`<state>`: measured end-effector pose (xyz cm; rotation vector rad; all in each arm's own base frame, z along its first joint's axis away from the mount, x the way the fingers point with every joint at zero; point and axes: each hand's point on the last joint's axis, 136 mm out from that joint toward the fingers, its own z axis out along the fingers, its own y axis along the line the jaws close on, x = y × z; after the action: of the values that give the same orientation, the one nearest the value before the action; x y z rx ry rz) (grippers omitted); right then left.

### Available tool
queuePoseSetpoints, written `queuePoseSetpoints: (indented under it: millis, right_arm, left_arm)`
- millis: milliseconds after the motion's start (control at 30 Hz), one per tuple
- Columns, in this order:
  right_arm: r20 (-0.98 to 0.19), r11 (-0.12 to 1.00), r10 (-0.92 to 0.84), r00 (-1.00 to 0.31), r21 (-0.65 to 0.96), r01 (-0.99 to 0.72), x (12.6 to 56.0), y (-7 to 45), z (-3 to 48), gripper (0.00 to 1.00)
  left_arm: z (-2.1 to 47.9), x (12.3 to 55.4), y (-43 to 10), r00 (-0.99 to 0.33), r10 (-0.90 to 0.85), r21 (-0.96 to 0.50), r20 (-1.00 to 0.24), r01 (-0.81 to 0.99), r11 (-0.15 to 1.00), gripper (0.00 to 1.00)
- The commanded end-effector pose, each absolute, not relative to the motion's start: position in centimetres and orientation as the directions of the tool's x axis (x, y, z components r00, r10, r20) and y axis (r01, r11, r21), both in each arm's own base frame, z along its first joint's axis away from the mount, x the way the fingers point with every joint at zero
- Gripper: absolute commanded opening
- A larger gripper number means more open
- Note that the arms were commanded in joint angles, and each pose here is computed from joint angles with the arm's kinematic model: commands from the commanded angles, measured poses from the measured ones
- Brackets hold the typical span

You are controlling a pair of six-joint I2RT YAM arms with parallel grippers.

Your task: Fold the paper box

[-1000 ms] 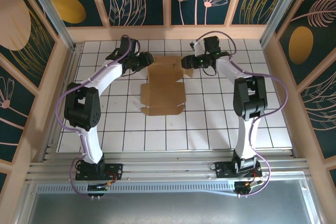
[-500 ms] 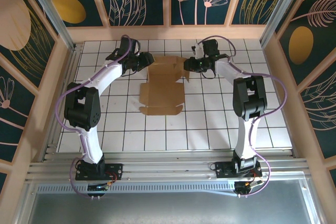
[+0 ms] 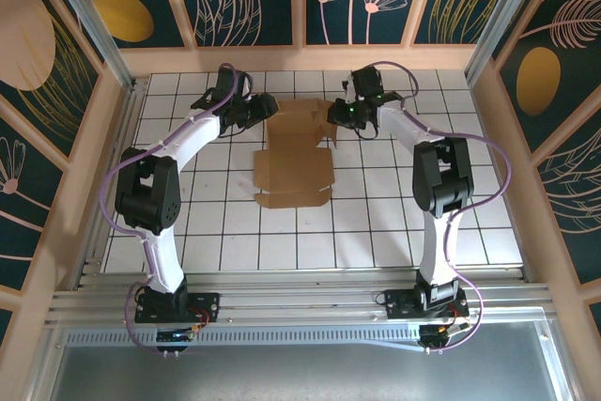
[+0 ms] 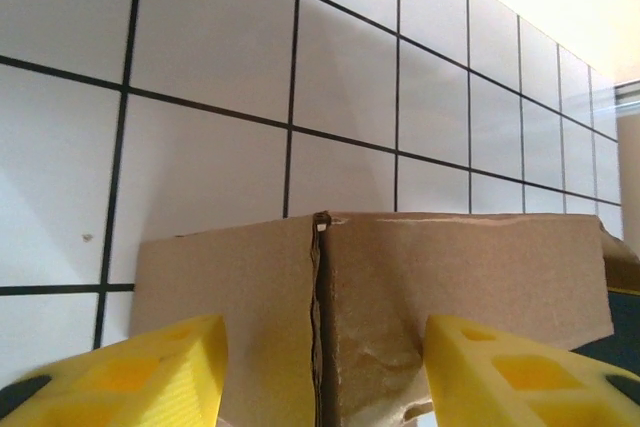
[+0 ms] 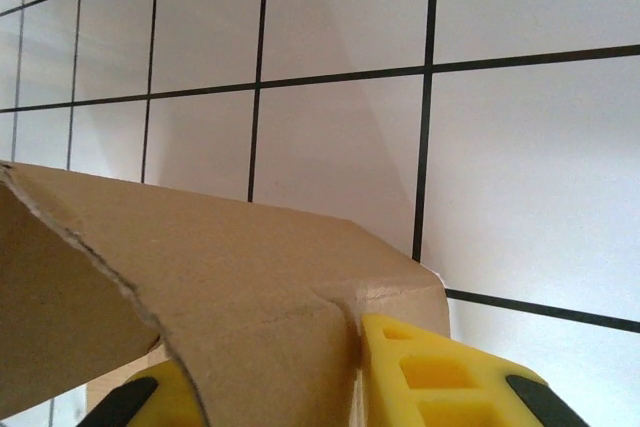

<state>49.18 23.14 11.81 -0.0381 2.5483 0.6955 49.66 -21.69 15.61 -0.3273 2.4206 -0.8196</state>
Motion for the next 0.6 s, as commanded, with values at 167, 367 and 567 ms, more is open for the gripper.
queuePoseSetpoints:
  millis: [167, 367, 567]
  right_arm:
    - [-0.531, 0.931, -0.016, -0.847, 0.301, -0.207, 48.7, 22.8, 12.2, 0.21]
    - [-0.562, 0.936, -0.061, -0.825, 0.254, -0.242, 48.5, 23.2, 13.0, 0.19]
    - [-0.564, 0.935, -0.081, -0.822, 0.242, -0.258, 48.2, 23.6, 13.6, 0.19]
  left_arm:
    - [21.9, 48.3, -19.7, -0.727, -0.377, -0.550, -0.574, 0.001, 0.835, 0.63]
    - [24.8, 43.9, -19.6, -0.697, -0.407, -0.620, -0.591, 0.069, 0.782, 0.59]
    - [18.6, 36.8, -26.1, -0.795, -0.356, -0.693, -0.491, 0.109, 0.713, 0.15]
